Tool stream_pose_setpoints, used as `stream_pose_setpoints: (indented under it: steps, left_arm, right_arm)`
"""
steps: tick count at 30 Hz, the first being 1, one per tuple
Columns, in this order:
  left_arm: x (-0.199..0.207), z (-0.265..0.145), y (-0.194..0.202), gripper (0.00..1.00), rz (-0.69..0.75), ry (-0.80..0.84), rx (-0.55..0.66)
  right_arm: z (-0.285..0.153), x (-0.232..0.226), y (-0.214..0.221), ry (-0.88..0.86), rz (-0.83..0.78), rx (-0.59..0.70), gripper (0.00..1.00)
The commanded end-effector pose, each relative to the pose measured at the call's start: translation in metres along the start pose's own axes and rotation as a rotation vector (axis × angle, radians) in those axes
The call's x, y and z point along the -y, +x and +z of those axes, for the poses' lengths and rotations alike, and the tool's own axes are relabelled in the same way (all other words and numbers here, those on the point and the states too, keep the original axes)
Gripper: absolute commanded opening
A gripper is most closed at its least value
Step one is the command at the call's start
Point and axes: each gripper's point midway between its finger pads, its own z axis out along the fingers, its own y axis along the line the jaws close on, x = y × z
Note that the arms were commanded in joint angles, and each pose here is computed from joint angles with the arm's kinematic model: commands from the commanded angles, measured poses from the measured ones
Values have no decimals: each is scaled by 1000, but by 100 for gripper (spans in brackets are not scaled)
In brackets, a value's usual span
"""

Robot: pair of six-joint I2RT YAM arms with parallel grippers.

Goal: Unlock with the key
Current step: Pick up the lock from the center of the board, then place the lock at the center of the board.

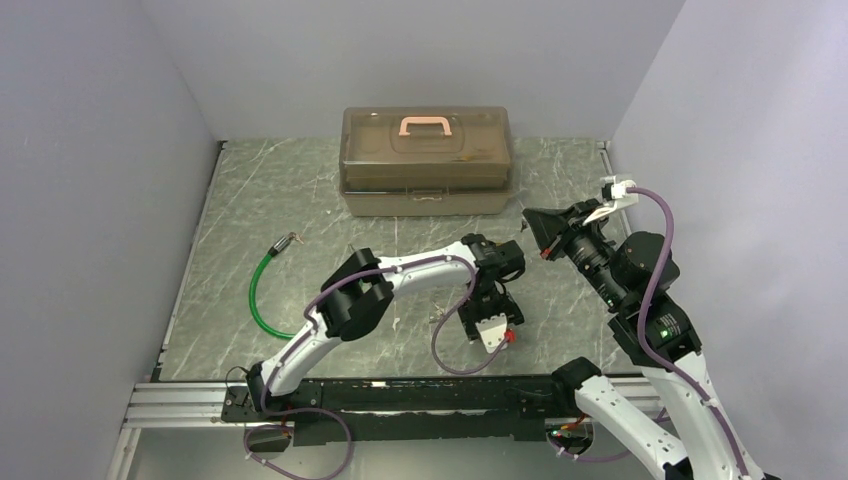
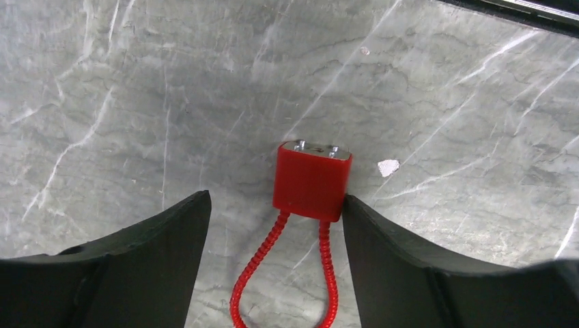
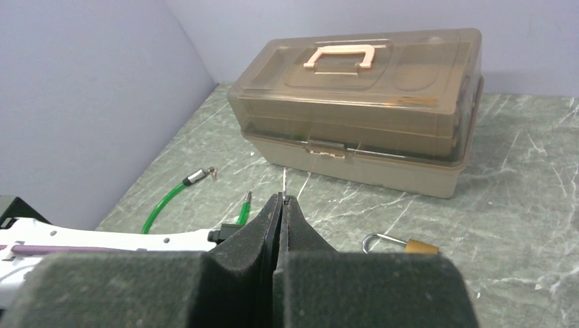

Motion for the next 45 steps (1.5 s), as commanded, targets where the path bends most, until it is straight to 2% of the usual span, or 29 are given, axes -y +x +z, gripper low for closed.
stream_pose_setpoints:
  steps: [1, 9, 11, 12, 14, 21, 26, 30, 32, 35, 40, 45]
  left_arm:
    - [21, 4, 4, 71, -1, 118, -20]
    - [44, 9, -1, 41, 34, 92, -45]
    - [41, 7, -5, 36, 32, 71, -39]
    - [39, 7, -7, 30, 39, 59, -35]
    - [31, 7, -12, 1, 47, 24, -39]
    - [-16, -30, -32, 0, 86, -197, -51]
    - [-40, -83, -43, 0, 48, -364, -72]
    - [-37, -147, -37, 0, -25, -476, -168]
    - [-15, -175, -28, 0, -97, -487, -219]
    - [39, -194, -9, 0, -232, -467, -292]
    - [143, -164, 4, 0, -488, -374, -336]
    - [194, -123, 12, 0, -587, -332, -316]
  right_arm:
    - [-6, -1, -6, 5, 20, 14, 0]
    - [-9, -6, -8, -16, 26, 16, 0]
    - [-9, -6, -8, -18, 28, 13, 0]
    - [-9, -7, -8, -23, 29, 13, 0]
    - [-9, -8, -9, -23, 31, 14, 0]
    - [-8, -9, -16, -23, 16, 22, 0]
    - [-9, -10, -21, -24, 7, 32, 0]
    - [-7, -13, -21, -41, 5, 28, 0]
    - [-4, -15, -20, -52, 5, 24, 0]
    - [0, -18, -21, -71, 4, 22, 0]
    - [8, -26, -14, -118, 22, 1, 0]
    - [17, -31, -5, -156, 38, -30, 0]
